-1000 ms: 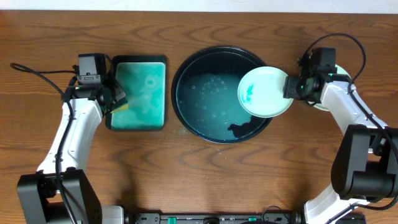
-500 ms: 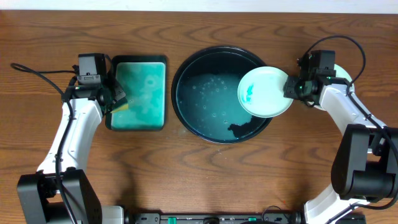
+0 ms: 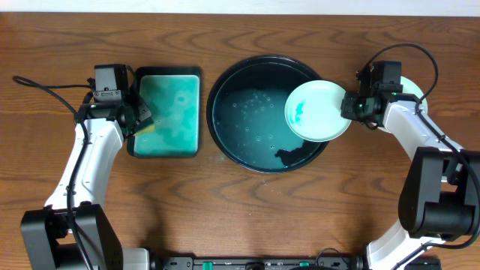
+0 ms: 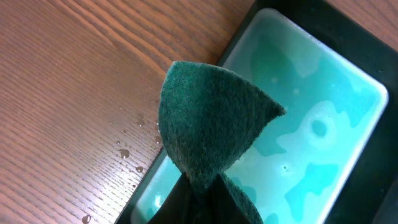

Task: Clean dirty plates on tray and stack at the side
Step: 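Move right gripper to the last green-stained plate and grasp its rim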

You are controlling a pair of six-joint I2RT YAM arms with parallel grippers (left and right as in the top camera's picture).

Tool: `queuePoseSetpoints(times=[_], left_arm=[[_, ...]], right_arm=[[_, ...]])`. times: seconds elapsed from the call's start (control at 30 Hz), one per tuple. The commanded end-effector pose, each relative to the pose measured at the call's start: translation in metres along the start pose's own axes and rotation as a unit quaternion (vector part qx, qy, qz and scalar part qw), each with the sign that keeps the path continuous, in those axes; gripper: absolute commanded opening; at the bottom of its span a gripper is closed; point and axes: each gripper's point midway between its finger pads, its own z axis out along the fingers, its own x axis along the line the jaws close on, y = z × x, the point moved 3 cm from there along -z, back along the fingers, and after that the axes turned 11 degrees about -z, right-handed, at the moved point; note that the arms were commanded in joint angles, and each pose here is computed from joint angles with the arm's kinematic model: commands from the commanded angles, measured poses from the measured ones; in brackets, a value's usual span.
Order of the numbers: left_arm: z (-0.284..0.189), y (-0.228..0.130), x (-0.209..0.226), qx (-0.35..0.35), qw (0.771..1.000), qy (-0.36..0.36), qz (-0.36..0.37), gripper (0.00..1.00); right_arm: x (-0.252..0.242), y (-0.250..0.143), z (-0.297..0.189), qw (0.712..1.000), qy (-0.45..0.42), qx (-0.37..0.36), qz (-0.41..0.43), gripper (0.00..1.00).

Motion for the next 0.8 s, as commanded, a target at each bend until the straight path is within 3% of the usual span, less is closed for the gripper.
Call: queuePoseSetpoints(times=[0.0, 0.03, 0.2, 0.53, 0.77], left_arm=[[0.002, -0.002, -0.004, 0.007, 1.000, -0.012, 0.003, 0.07], [0.002, -0.002, -0.004, 0.007, 1.000, -0.015, 0.002, 0.07], [0.002, -0.002, -0.006, 0.009, 1.000, -0.021, 0.002, 0.07], [0.000, -0.009, -0.024, 0.033, 0.997, -0.071, 0.007, 0.07], [0.014, -0.021, -0.050, 0.027, 0.994, -0.098, 0.035, 0.07]], right_arm=[[0.009, -0.008, 0.011, 1.000, 0.010, 0.015, -0.008, 0.07], [0.011, -0.007, 0.011, 1.000, 0.011, 0.013, -0.010, 0.01], [0.026, 0.001, 0.010, 0.999, 0.041, -0.001, -0.021, 0.01], [0.093, 0.033, -0.009, 0.979, 0.193, -0.052, -0.039, 0.01], [0.108, 0.033, 0.001, 0.986, 0.137, -0.056, -0.072, 0.01]])
